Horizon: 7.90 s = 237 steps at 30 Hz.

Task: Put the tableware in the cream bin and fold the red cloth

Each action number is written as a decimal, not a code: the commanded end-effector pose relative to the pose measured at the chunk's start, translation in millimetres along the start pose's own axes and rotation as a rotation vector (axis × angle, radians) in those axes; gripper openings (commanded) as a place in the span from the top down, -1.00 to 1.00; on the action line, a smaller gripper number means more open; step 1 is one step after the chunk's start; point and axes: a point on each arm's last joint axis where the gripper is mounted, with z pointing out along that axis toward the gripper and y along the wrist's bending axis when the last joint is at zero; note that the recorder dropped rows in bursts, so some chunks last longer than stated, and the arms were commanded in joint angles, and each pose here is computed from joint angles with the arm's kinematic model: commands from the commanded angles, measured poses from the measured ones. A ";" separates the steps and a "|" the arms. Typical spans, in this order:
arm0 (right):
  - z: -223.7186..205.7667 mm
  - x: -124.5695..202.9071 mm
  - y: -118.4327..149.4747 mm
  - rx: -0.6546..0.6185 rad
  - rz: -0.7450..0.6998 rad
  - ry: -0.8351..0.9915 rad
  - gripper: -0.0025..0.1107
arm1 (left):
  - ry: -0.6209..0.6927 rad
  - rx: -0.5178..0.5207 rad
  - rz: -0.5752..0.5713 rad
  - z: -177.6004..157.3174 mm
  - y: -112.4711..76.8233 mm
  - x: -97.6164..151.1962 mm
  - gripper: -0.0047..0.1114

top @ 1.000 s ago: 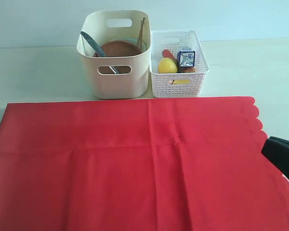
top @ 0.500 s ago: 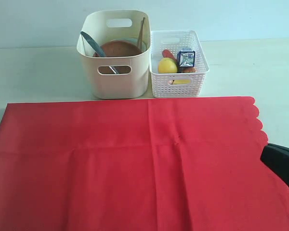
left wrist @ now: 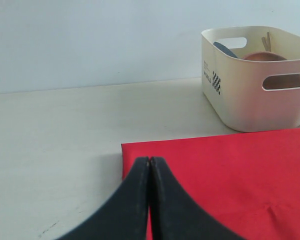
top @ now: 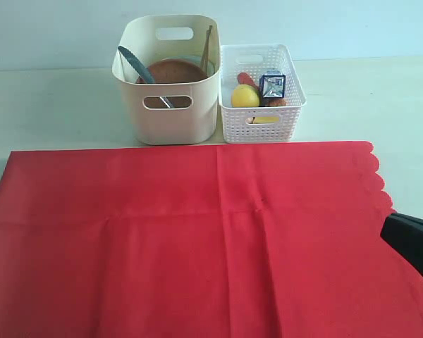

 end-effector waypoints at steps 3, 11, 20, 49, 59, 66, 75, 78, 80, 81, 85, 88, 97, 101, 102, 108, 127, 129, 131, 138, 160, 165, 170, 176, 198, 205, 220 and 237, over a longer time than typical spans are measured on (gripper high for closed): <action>-0.7 0.8 -0.1 -0.004 -0.009 -0.007 0.96 | -0.010 0.003 0.000 -0.4 -0.1 -0.5 0.88; -9.4 -7.5 -11.9 0.151 0.027 -0.144 0.96 | -0.010 0.003 0.000 -0.4 -0.1 -0.5 0.88; -22.9 -14.9 -29.4 0.441 0.050 -0.302 0.96 | -0.010 0.003 0.000 -0.4 -0.1 -0.5 0.88; -34.5 -7.2 -34.4 0.605 -0.035 -0.283 0.96 | -0.010 0.003 0.000 -0.4 -0.1 -0.5 0.88; -34.4 -3.2 -36.0 0.638 -0.128 -0.205 0.96 | -0.010 0.003 0.000 -0.4 -0.1 -0.5 0.88; -34.3 -2.4 -36.1 0.638 -0.125 -0.197 0.96 | -0.010 0.003 0.000 -0.4 -0.1 -0.5 0.88; -34.1 -0.3 -36.7 0.644 -0.129 -0.171 0.96 | -0.010 0.003 0.000 -0.4 -0.1 -0.5 0.88; -34.1 -0.3 -36.7 0.644 -0.129 -0.171 0.96 | -0.010 0.003 0.000 -0.4 -0.1 -0.5 0.88; -34.1 -0.3 -36.7 0.644 -0.129 -0.171 0.96 | -0.010 0.003 0.000 -0.4 -0.1 -0.5 0.88; -34.1 -0.3 -36.7 0.644 -0.129 -0.171 0.96 | -0.010 0.003 0.000 -0.4 -0.1 -0.5 0.88; -34.1 -0.3 -36.7 0.644 -0.129 -0.171 0.96 | -0.010 0.003 0.000 -0.4 -0.1 -0.5 0.88; -34.1 -0.3 -36.7 0.644 -0.129 -0.171 0.96 | -0.010 0.003 0.000 -0.4 -0.1 -0.5 0.88; -34.1 -0.3 -36.7 0.644 -0.129 -0.171 0.96 | -0.010 0.003 0.000 -0.4 -0.1 -0.5 0.88; -34.1 -0.3 -36.7 0.644 -0.129 -0.171 0.96 | -0.010 0.003 0.000 -0.4 -0.1 -0.5 0.88; -34.1 -0.3 -36.7 0.644 -0.129 -0.171 0.96 | -0.010 0.003 0.000 -0.4 -0.1 -0.5 0.88; -34.1 -0.3 -36.7 0.644 -0.129 -0.171 0.96 | -0.010 0.003 0.000 -0.4 -0.1 -0.5 0.88; -34.1 -0.3 -36.7 0.644 -0.129 -0.171 0.96 | -0.010 0.003 0.000 -0.4 -0.1 -0.5 0.88; -34.1 -0.3 -36.7 0.644 -0.129 -0.171 0.96 | -0.010 0.003 0.000 -0.4 -0.1 -0.5 0.88; -34.1 -0.3 -36.7 0.644 -0.129 -0.171 0.96 | -0.010 0.003 0.000 -0.4 -0.1 -0.5 0.88; -34.1 -0.3 -36.7 0.644 -0.129 -0.171 0.96 | -0.010 0.003 0.000 -0.4 -0.1 -0.5 0.88; -34.1 -0.3 -36.7 0.644 -0.129 -0.171 0.96 | -0.010 0.003 0.000 -0.4 -0.1 -0.5 0.88; -34.2 -0.8 -36.6 0.643 -0.131 -0.176 0.96 | -0.010 0.003 0.000 -0.4 -0.1 -0.5 0.88; -34.2 -0.8 -36.6 0.643 -0.131 -0.176 0.96 | -0.010 0.003 0.000 -0.4 -0.1 -0.5 0.88; -34.2 -0.8 -36.6 0.643 -0.131 -0.176 0.96 | -0.010 0.003 0.000 -0.4 -0.1 -0.5 0.88; -34.1 -0.7 -36.5 0.642 -0.127 -0.176 0.96 | -0.010 0.003 0.000 -0.4 -0.1 -0.5 0.88; -34.1 -0.7 -36.5 0.642 -0.127 -0.176 0.96 | -0.010 0.003 0.000 -0.4 -0.1 -0.5 0.88; -34.1 -0.7 -36.5 0.642 -0.127 -0.176 0.96 | -0.010 0.003 0.000 -0.4 -0.1 -0.5 0.88; -34.3 -3.1 -35.9 0.638 -0.138 -0.201 0.96 | 0.027 0.011 -0.324 29.6 0.7 -38.6 0.88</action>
